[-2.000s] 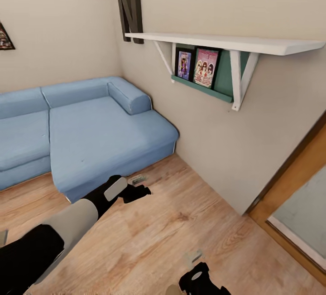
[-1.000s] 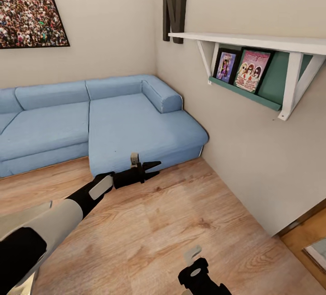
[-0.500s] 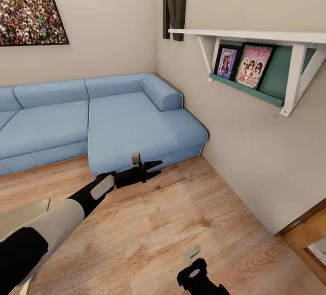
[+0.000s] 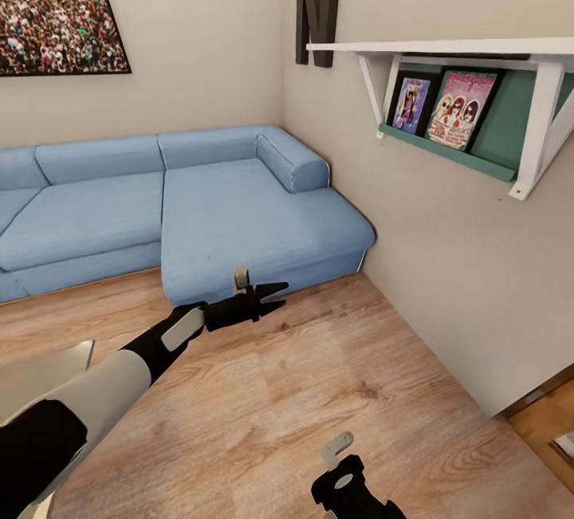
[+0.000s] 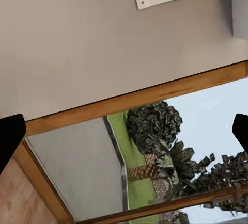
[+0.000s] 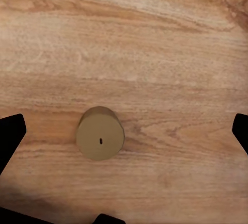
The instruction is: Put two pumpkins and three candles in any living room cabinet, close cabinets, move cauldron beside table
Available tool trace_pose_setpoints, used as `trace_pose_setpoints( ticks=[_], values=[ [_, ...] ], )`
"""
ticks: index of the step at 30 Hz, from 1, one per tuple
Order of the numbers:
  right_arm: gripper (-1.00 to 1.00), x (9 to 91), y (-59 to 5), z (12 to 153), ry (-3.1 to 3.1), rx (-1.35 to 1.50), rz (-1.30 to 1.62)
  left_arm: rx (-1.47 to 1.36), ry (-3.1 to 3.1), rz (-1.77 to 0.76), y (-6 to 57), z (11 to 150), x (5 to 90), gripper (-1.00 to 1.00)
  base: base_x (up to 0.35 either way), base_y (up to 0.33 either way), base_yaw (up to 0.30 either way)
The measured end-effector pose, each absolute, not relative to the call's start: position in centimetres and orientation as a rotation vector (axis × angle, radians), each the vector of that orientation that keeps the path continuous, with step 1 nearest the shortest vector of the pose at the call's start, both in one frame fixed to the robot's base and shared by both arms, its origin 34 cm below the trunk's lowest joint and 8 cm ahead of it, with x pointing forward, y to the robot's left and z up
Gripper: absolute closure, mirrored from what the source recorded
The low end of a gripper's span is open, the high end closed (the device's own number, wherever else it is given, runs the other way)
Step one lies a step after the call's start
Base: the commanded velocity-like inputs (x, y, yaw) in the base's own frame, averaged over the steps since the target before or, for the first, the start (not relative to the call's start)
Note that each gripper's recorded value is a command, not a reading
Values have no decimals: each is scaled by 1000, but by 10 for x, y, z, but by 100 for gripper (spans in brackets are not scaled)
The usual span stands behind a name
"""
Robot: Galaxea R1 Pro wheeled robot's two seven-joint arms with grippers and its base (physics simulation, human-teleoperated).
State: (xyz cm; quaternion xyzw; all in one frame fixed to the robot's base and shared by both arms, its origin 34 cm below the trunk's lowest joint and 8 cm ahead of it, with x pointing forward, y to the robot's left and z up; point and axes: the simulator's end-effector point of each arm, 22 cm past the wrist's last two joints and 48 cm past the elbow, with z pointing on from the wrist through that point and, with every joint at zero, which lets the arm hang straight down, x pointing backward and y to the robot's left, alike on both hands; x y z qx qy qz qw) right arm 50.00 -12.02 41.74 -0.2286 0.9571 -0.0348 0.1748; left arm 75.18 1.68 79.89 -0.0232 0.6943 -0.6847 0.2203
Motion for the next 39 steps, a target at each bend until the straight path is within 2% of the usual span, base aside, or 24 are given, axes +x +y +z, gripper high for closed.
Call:
trace_pose_setpoints(
  ticks=[39],
  values=[
    [-100,491,-122,340,2706,-642,-101,-44,1912,-1904,9,726,738,-100,0,0,0]
  ],
)
